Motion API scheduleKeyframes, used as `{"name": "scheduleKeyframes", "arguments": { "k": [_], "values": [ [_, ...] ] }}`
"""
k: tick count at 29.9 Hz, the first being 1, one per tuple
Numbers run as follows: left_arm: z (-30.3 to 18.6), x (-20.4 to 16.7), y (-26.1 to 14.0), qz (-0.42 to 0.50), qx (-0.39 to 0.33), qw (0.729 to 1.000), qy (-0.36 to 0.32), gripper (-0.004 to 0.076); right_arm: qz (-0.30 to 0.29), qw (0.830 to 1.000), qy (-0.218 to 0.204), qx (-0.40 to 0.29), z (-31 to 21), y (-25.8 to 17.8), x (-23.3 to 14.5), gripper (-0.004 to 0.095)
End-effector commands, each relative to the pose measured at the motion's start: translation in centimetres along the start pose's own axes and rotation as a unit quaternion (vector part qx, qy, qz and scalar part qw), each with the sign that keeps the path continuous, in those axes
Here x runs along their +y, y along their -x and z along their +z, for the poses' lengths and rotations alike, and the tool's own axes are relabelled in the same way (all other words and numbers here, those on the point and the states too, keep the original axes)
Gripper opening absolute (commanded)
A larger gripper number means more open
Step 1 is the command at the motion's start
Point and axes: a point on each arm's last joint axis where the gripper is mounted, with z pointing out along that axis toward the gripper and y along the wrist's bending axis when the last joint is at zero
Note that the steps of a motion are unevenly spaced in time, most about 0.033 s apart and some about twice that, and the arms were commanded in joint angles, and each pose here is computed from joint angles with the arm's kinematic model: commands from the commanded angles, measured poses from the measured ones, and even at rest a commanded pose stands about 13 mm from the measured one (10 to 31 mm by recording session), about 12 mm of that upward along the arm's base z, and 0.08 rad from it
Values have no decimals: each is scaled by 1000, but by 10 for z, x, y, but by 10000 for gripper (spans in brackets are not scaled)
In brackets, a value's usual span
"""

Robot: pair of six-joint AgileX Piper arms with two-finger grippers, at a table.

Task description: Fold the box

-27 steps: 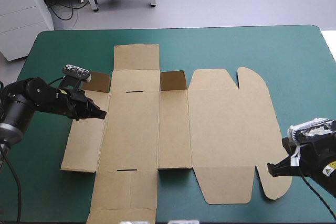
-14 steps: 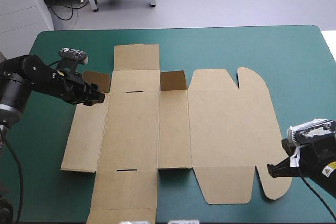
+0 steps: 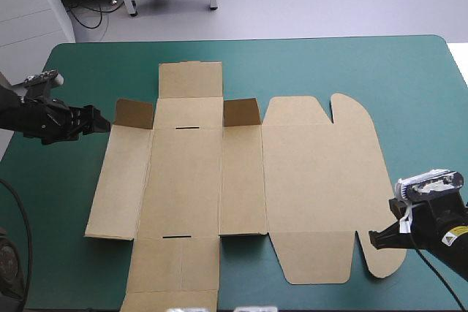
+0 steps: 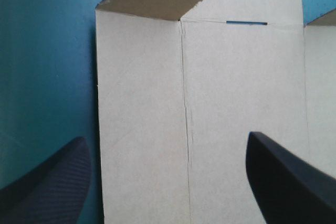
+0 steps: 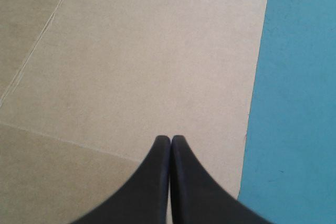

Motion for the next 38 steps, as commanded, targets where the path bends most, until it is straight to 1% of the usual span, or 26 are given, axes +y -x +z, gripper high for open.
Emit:
{"name": "scheduleKeyframes", "arguments": {
  "k": [1,4,10,16,23,29,38],
  "values": [
    [-12,1,-8,2,4,1000,-29,577,1,998,-18,-54,-5,13,-3,-23],
    [3,12,-14,-10,35,999,-23,577,0,998,-21,-60,-5,14,-4,-23],
    [41,29,-30,-30,103,993,-44,577,-1,998,-23,-66,-5,15,-4,-23],
    [66,40,-44,-41,151,986,-60,577,-2,997,-24,-66,-5,16,-4,-23],
    [91,45,-83,-70,217,970,-87,577,-2,997,-25,-68,-5,16,-4,-23],
    [104,40,-106,-89,234,959,-135,577,-2,997,-26,-71,-5,16,-5,-23],
    [110,35,-118,-109,239,951,-163,565,-2,997,-26,-71,-5,16,-5,-23]
  ]
}}
